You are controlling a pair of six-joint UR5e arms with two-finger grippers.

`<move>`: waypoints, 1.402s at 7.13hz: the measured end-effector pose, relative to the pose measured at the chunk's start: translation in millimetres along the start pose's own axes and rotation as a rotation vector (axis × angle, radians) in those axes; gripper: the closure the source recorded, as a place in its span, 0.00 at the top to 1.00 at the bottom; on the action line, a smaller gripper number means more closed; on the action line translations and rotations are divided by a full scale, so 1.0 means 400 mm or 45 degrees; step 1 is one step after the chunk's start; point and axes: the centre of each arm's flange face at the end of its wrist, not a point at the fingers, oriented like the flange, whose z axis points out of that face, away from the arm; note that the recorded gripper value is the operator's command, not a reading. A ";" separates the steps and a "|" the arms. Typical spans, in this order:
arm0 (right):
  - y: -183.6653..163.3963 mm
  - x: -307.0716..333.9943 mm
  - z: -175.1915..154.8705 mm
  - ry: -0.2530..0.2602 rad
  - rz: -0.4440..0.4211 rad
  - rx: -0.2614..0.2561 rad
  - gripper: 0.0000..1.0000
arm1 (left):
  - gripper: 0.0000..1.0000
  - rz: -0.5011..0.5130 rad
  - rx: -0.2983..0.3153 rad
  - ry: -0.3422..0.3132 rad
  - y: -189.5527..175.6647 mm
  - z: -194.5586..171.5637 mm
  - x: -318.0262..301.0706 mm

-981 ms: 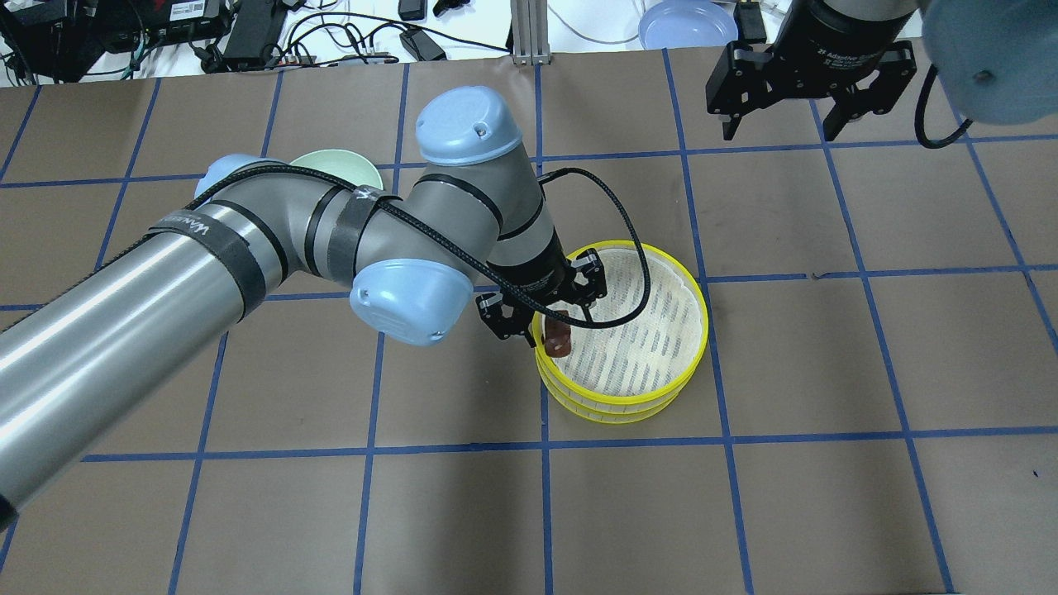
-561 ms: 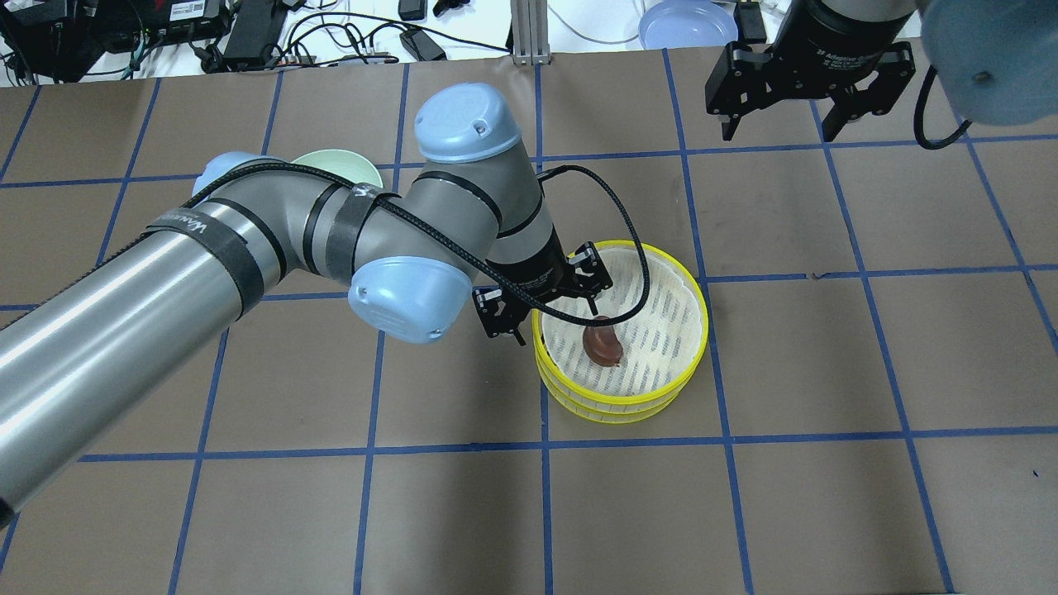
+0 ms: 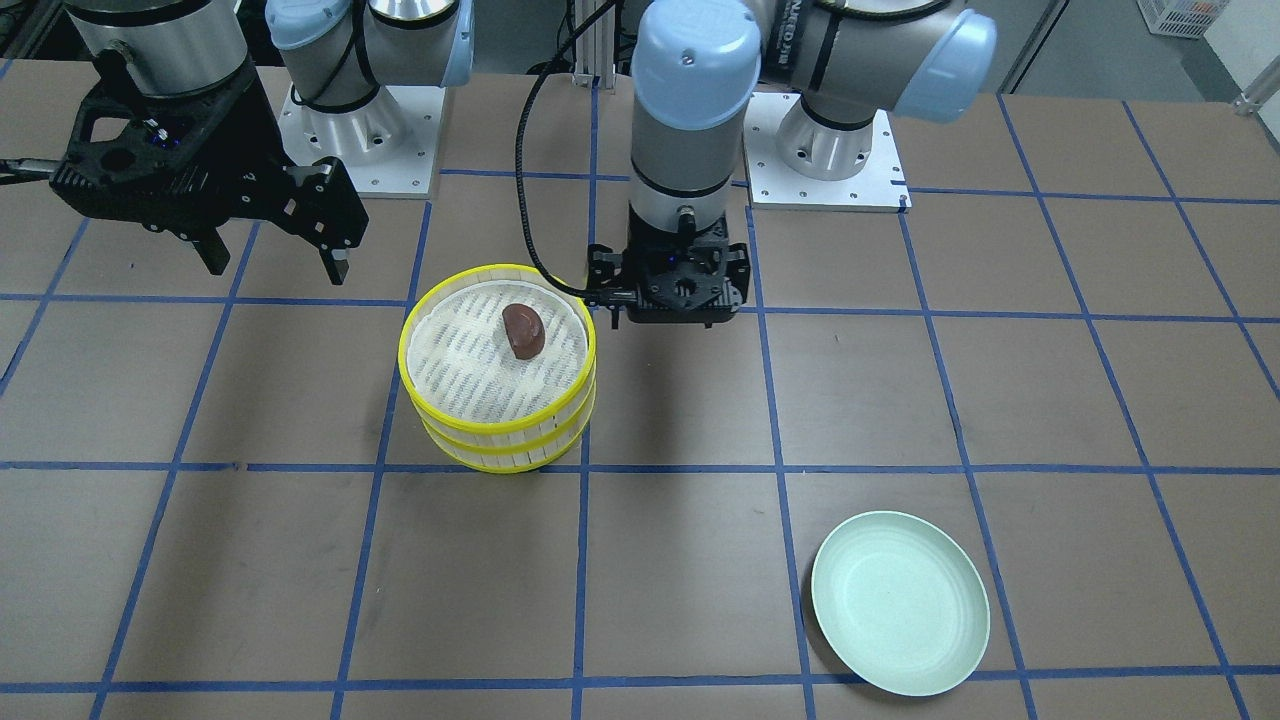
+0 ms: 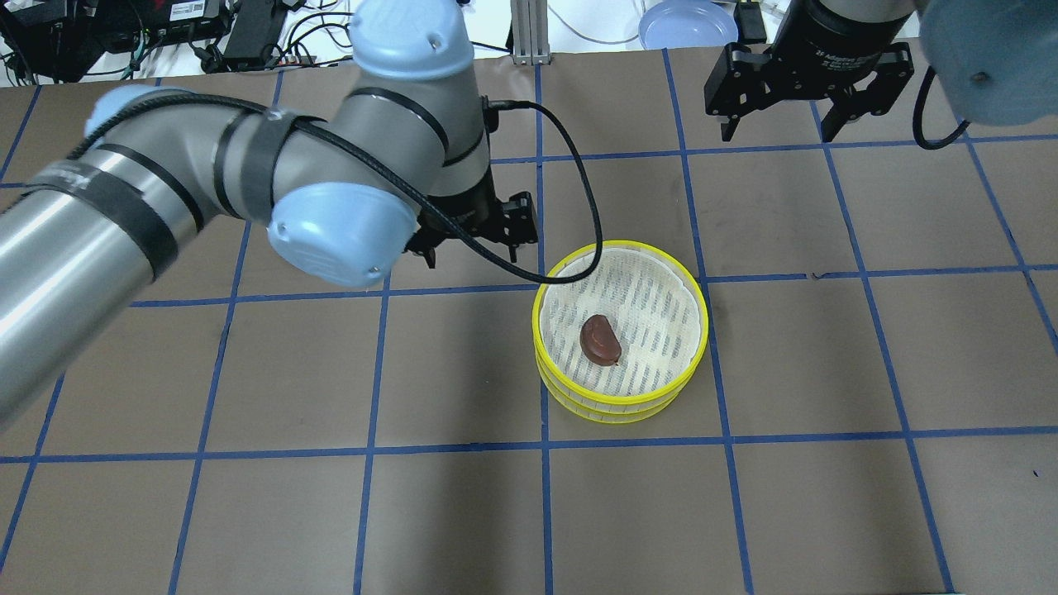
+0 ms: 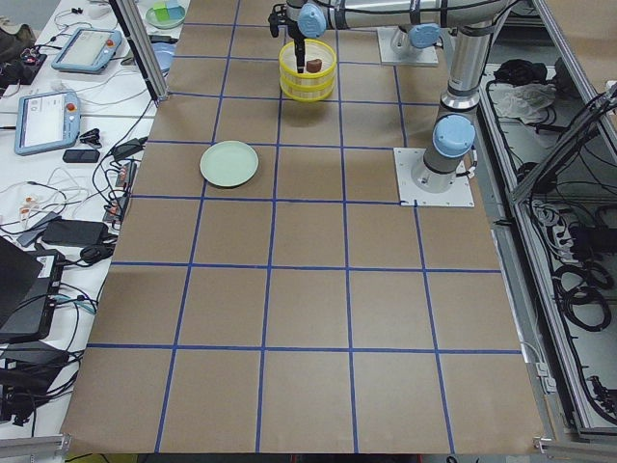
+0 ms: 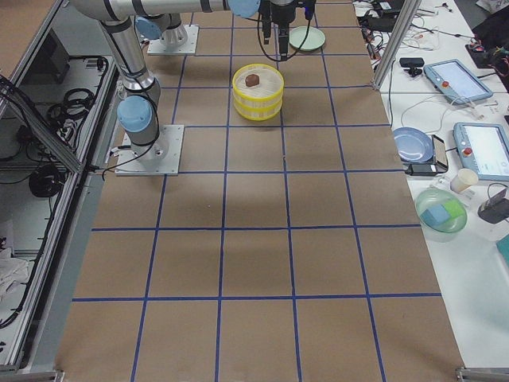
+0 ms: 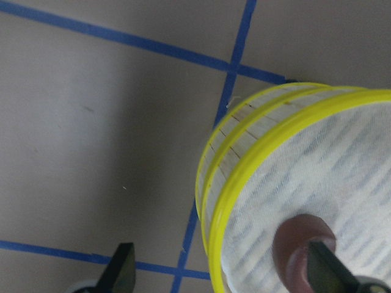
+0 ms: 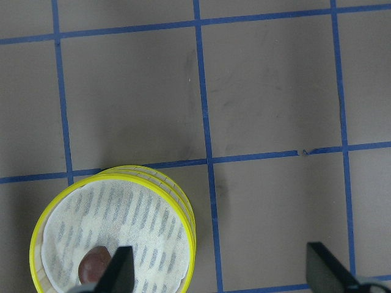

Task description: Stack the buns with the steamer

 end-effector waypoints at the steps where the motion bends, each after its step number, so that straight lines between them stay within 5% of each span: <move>1: 0.000 0.000 0.000 0.000 0.000 0.001 1.00 | 1.00 -0.008 0.030 -0.006 -0.035 -0.079 -0.087; 3: 0.000 0.000 0.000 -0.001 -0.001 0.001 1.00 | 1.00 -0.025 0.066 -0.014 -0.060 -0.192 -0.265; 6: 0.000 0.000 -0.003 0.000 0.001 0.004 1.00 | 1.00 -0.131 0.056 -0.021 -0.071 -0.235 -0.498; 10: 0.000 0.000 -0.004 -0.002 0.006 0.009 1.00 | 1.00 -0.107 0.063 -0.013 -0.059 -0.245 -0.526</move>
